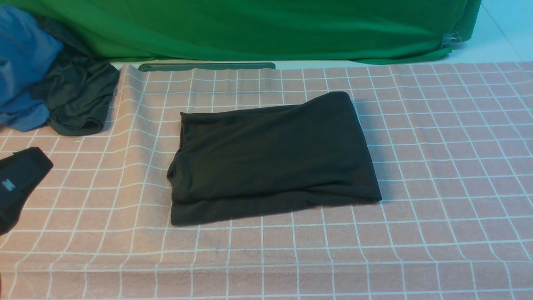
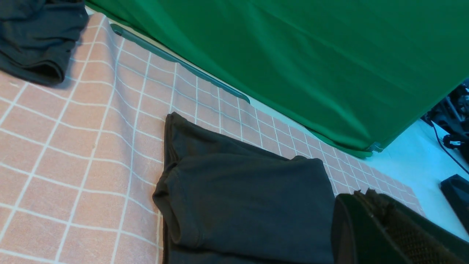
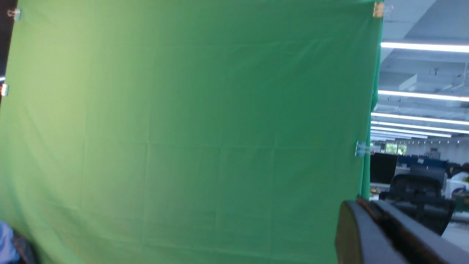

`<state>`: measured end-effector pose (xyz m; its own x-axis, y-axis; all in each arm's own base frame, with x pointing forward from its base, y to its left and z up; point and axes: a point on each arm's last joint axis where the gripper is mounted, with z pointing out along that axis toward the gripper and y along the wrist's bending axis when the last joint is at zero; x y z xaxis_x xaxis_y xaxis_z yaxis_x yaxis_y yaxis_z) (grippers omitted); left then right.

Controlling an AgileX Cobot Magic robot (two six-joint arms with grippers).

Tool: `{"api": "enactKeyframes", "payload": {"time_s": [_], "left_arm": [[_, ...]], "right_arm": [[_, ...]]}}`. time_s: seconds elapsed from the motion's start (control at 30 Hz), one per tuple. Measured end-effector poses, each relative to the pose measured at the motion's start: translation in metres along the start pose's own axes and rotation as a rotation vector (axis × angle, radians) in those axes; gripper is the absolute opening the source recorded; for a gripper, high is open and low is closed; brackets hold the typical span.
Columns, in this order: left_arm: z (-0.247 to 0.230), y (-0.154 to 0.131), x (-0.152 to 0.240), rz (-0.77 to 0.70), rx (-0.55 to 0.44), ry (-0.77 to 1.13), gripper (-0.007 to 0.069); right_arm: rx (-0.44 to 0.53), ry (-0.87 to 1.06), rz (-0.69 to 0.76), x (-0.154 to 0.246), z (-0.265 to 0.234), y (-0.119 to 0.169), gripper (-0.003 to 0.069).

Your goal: Fold a long-sleeved shirt over a pink coffee tablecloth.

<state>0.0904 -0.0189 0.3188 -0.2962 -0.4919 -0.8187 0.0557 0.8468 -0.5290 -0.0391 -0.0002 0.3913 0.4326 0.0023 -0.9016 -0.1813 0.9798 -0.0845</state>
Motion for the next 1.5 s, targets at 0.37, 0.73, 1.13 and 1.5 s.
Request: {"api": "enactKeyframes", "payload": {"time_s": [0.37,0.73,1.13,1.5], "left_arm": [[0.0,0.002,-0.001,0.058,-0.022,-0.009,0.0014],[0.0,0.002,-0.001,0.065,-0.021,-0.007,0.0014],[-0.005,0.005,-0.001,0.251,-0.049,-0.033,0.0014],[-0.017,0.058,0.064,0.245,-0.16,-0.225,0.0014]], "right_arm": [[-0.003,0.008,0.017,0.001,0.0,0.0,0.0047],[-0.003,0.01,0.027,0.001,0.0,0.0,0.0069],[-0.004,0.013,0.027,0.001,0.0,0.0,0.0086],[-0.004,0.013,0.027,0.001,0.0,0.0,0.0097]]}}
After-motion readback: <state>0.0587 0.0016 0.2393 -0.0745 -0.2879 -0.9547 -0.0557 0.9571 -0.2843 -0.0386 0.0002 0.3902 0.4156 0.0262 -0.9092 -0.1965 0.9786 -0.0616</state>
